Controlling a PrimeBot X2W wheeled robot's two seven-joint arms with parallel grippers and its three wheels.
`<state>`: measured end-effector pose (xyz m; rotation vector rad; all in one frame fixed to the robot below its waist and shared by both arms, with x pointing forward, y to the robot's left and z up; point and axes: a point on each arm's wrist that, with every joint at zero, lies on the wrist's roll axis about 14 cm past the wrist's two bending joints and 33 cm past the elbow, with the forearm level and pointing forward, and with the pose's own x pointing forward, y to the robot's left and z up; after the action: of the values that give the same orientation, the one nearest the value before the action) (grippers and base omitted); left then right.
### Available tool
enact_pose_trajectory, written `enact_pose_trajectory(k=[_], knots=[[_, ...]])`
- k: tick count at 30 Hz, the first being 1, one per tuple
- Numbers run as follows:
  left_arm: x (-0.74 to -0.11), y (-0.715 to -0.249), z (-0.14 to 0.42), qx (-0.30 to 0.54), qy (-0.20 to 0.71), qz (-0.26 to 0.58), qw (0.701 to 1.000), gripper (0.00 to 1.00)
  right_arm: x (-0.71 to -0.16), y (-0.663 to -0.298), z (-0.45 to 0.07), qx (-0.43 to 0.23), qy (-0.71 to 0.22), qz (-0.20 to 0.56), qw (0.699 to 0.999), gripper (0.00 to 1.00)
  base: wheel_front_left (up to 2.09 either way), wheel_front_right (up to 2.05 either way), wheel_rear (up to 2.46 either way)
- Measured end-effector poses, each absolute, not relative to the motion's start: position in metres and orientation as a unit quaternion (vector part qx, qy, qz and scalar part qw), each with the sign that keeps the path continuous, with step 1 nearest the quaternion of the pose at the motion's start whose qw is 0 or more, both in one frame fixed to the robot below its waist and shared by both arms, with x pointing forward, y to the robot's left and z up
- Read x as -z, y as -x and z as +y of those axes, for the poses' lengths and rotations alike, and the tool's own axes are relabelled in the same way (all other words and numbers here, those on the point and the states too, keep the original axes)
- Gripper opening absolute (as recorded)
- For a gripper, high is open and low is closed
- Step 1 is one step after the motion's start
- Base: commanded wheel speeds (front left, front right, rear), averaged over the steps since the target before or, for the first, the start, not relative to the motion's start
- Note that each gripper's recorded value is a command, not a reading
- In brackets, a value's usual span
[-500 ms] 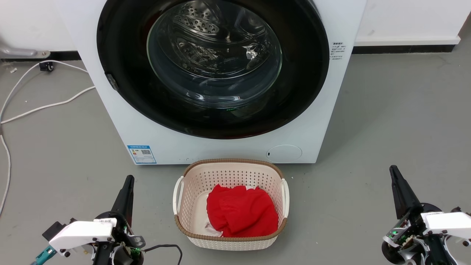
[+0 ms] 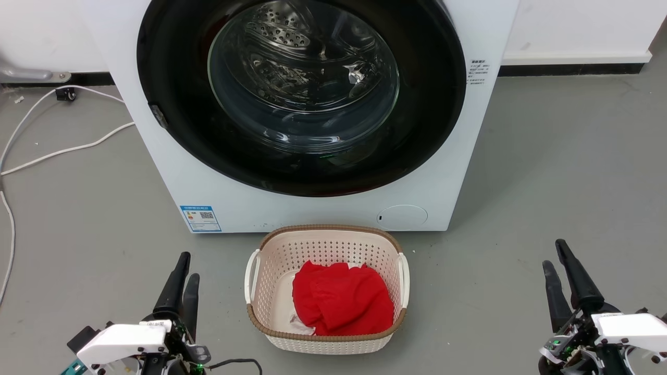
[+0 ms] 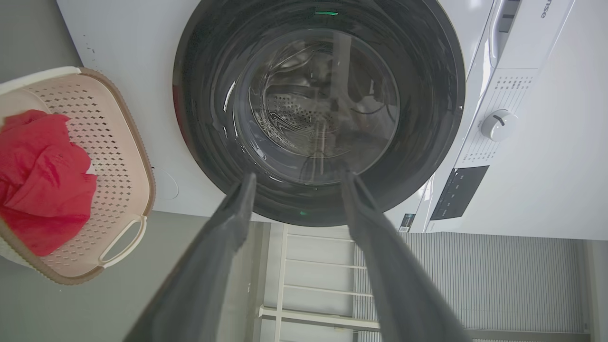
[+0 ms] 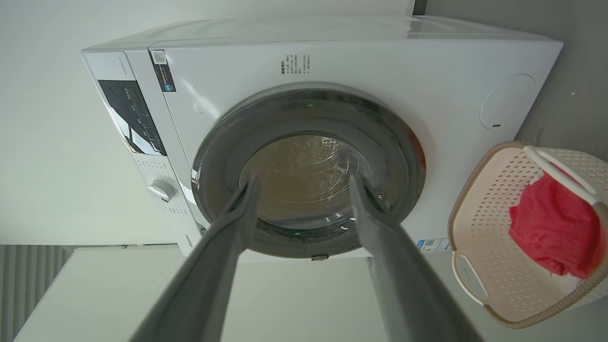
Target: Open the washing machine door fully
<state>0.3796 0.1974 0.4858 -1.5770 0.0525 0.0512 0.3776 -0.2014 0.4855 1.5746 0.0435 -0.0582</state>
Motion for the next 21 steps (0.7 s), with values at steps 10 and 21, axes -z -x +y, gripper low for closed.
enact_pose_trajectory(k=[10,21], knots=[[-0.5,-0.383,0.192,-0.011,0.695,0.006,0.719,1.0,-0.496,-0.378,-0.201,0.023,-0.696,-0.001,0.718,1.0,0.0,0.0,0.0],[-0.525,-0.386,0.197,0.001,0.602,-0.033,0.798,1.0,-0.519,-0.378,-0.197,0.002,-0.58,-0.027,0.814,1.0,0.0,0.0,0.0]])
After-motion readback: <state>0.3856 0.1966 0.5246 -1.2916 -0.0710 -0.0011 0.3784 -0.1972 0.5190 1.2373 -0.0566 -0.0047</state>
